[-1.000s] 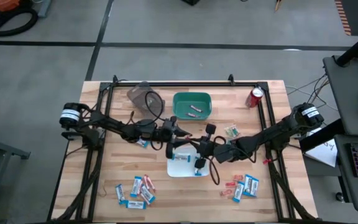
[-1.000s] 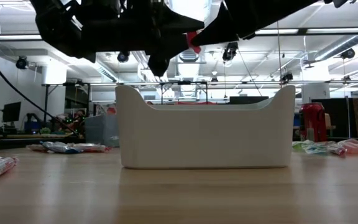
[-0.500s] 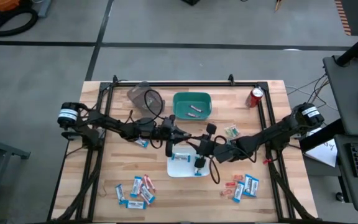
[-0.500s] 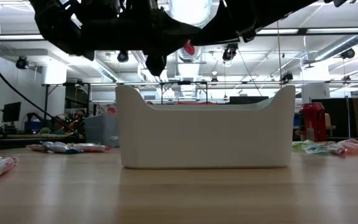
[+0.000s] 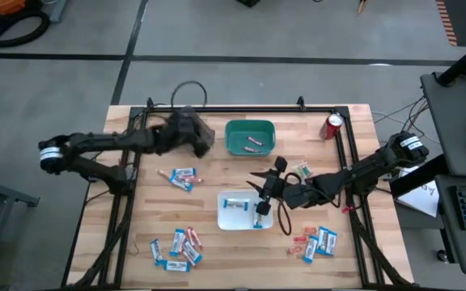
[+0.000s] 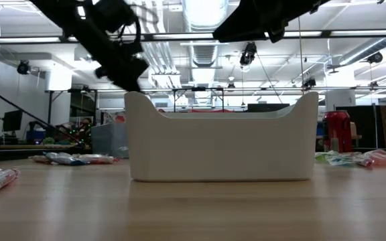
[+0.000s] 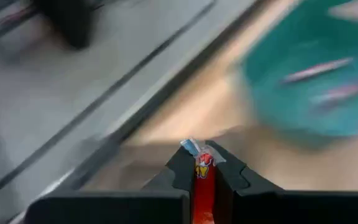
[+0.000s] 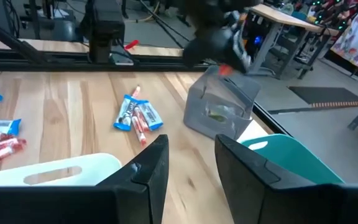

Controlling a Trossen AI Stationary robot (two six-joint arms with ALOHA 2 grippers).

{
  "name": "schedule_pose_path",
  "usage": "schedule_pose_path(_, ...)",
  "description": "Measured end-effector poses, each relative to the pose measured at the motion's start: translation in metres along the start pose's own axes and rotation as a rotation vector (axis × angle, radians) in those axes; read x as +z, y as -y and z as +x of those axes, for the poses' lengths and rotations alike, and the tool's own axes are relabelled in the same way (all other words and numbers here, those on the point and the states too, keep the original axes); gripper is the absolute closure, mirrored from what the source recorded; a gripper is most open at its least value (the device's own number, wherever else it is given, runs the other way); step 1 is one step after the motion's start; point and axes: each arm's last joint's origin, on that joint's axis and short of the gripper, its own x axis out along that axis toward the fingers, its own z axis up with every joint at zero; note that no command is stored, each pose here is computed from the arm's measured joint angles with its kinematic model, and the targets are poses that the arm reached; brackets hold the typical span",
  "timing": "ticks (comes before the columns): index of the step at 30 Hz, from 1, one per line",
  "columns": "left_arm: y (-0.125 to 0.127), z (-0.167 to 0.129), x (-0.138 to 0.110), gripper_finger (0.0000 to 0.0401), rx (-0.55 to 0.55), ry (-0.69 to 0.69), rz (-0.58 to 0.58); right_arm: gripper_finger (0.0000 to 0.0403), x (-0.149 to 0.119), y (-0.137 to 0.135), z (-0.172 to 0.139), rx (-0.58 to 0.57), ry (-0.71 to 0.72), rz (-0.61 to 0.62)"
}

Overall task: Sort candy
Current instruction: Put the red gummy into the black bin

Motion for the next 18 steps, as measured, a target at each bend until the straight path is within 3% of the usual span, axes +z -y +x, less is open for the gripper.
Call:
schedule_pose_path(3, -0.032, 0.015, -0.008, 0.0398, 0.082, -0.122, -0.045, 0.0277, 0.0, 0.0, 0.0, 0.0, -0.001, -0.001)
schedule_pose_path(8, -0.063, 0.041, -0.021, 0.0398, -0.026, -0.222, -0.124, 0.0277, 0.0, 0.0, 0.0, 0.0, -0.001, -0.001)
schedule_pose_path(18, -0.074, 0.064, -0.023, 0.0324, 0.005, -0.3, -0.074, 0.0277, 0.0, 0.0, 0.0, 0.0, 0.0, 0.001)
